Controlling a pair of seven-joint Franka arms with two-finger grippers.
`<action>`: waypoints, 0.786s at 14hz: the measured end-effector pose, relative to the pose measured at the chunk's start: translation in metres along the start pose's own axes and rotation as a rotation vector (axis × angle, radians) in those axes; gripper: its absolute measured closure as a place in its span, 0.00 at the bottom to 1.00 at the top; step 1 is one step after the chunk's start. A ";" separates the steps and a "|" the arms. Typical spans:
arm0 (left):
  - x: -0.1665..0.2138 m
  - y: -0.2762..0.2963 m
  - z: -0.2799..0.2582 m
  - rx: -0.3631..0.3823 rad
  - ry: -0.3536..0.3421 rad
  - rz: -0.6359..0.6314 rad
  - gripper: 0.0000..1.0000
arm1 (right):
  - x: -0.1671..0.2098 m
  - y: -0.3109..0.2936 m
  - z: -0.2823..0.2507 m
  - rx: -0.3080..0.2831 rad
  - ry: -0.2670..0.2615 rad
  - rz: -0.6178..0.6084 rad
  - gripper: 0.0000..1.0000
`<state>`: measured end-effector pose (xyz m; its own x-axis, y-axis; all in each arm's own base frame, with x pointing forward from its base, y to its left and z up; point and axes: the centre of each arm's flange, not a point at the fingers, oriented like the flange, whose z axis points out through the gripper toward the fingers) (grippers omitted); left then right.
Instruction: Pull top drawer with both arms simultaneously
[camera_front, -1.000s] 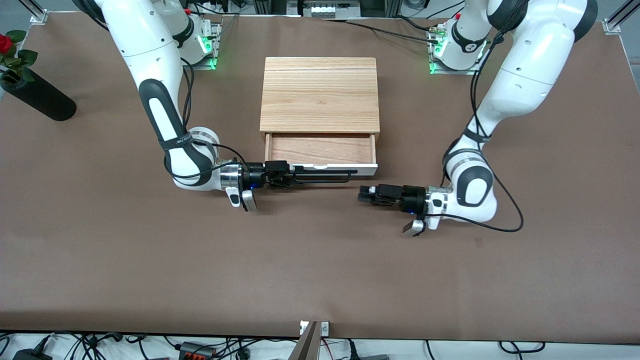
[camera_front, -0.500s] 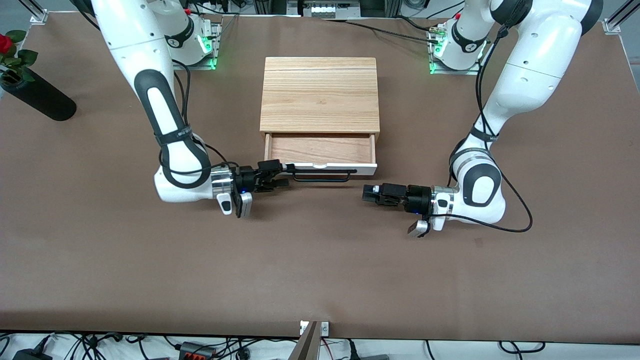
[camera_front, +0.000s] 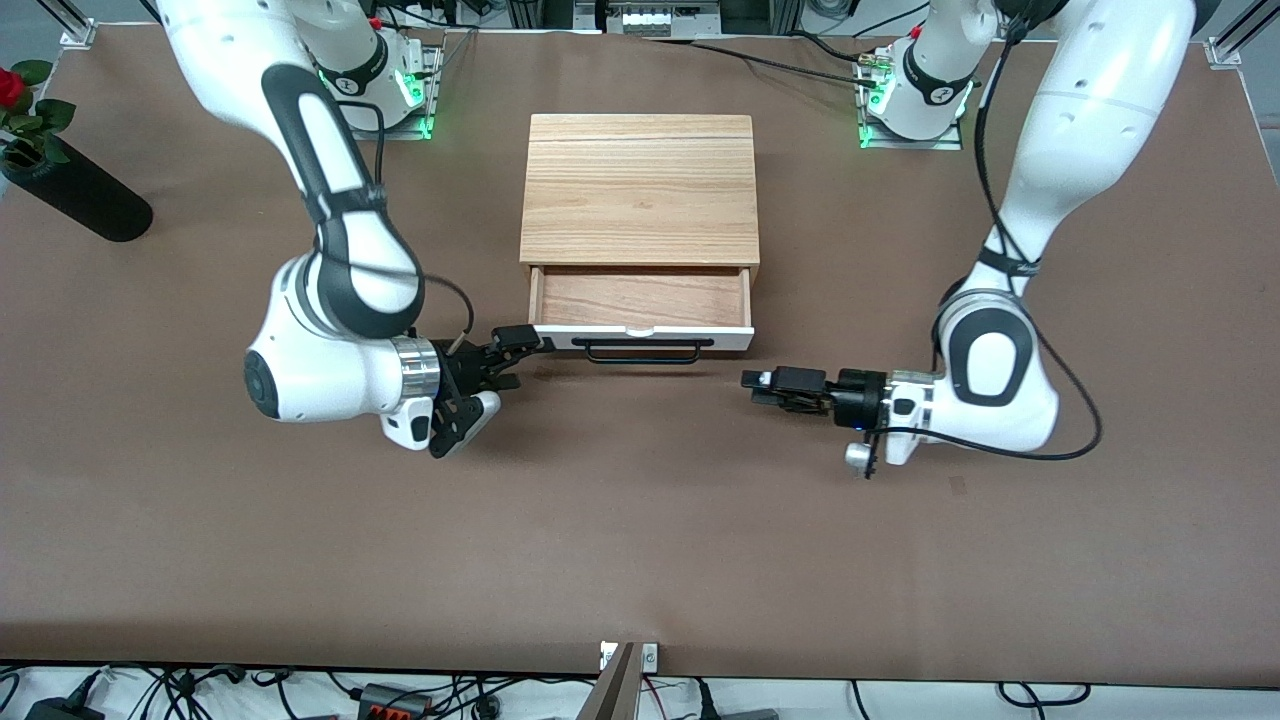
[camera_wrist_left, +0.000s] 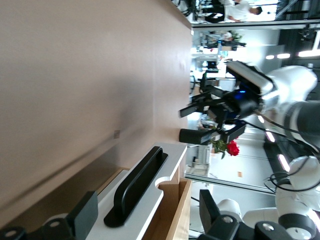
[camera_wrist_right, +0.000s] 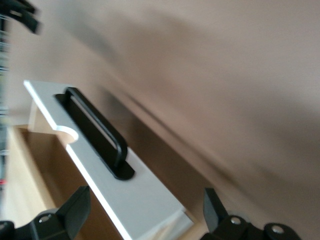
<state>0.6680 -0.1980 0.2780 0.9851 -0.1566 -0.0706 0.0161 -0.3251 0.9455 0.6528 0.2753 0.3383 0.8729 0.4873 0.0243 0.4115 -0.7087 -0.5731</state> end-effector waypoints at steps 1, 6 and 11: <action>0.000 0.008 -0.010 0.039 -0.005 -0.005 0.11 | 0.000 -0.006 -0.015 -0.079 -0.010 -0.002 0.00; 0.006 0.073 -0.063 0.304 -0.023 -0.034 0.07 | -0.022 -0.013 -0.076 -0.465 -0.138 -0.013 0.00; -0.003 0.108 -0.108 0.574 -0.074 -0.100 0.00 | -0.050 -0.015 -0.143 -0.712 -0.229 0.046 0.00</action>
<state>0.6853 -0.1322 0.4148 0.9686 -0.1573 -0.1927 -0.0070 -0.7916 0.6110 0.6399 0.1886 0.4630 0.8490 0.4882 -0.2023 0.5139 -0.8519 0.1008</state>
